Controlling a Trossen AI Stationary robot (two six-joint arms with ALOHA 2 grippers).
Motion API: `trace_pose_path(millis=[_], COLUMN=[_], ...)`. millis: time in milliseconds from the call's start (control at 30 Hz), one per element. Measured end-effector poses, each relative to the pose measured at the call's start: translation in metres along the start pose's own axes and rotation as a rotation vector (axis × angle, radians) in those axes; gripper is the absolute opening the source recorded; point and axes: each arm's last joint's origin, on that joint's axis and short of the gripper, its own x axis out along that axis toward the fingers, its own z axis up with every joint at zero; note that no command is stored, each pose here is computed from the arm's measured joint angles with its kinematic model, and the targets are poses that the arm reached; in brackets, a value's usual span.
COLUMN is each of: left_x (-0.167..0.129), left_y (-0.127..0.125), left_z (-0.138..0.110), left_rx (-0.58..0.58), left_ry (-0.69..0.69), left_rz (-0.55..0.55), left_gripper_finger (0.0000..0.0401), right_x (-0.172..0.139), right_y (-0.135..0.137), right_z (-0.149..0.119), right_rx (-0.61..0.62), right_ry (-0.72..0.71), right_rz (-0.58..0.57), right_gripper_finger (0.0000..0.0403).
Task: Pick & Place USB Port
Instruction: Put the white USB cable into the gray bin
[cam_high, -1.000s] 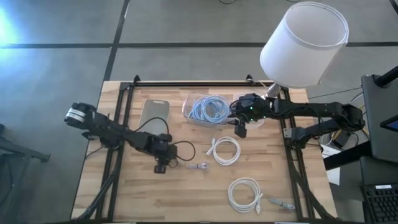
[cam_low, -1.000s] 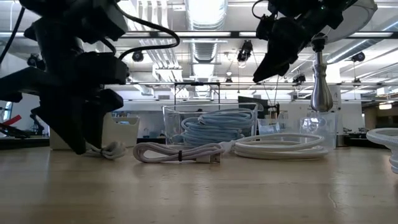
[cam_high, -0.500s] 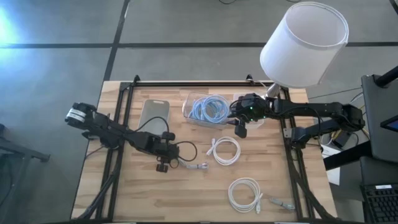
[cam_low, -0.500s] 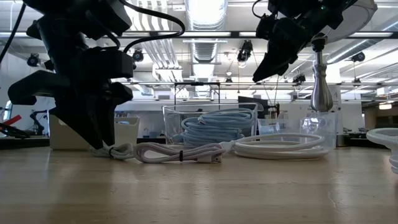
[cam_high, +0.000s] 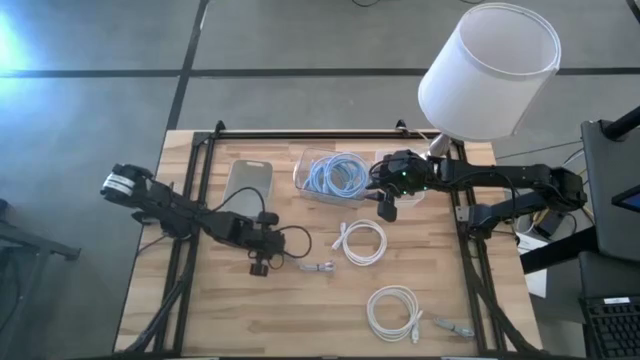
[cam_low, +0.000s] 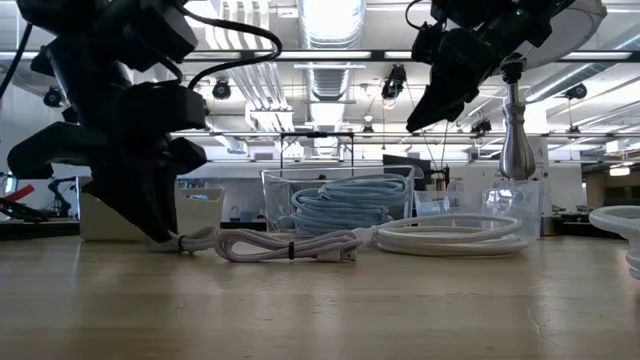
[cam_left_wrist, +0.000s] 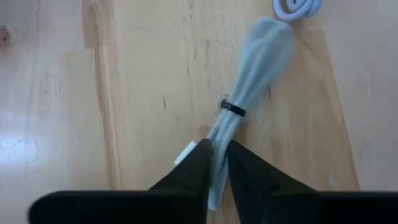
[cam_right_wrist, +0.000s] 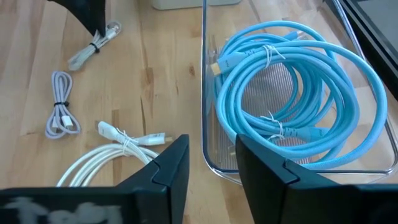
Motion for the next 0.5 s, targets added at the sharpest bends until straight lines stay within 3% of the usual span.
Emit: trace_pose_path(millis=[133, 433, 500], left_x=[0.000, -0.009, -0.018], left_y=[-0.001, 0.001, 0.003], left_z=[0.003, 0.024, 0.032], left_rx=[-0.015, 0.033, 0.035], left_ry=[-0.032, -0.070, -0.079], left_rz=[-0.010, 0.043, 0.105], left_gripper_finger=[0.0011, 0.0011, 0.0011], right_x=[0.000, 0.000, 0.000], right_y=[0.000, 0.000, 0.000], right_z=[0.000, 0.000, 0.000], right_rx=[0.000, 0.000, 0.000], right_ry=[0.000, 0.000, 0.000], right_rz=[0.000, 0.000, 0.000], right_gripper_finger=[0.0123, 0.0129, 0.0127])
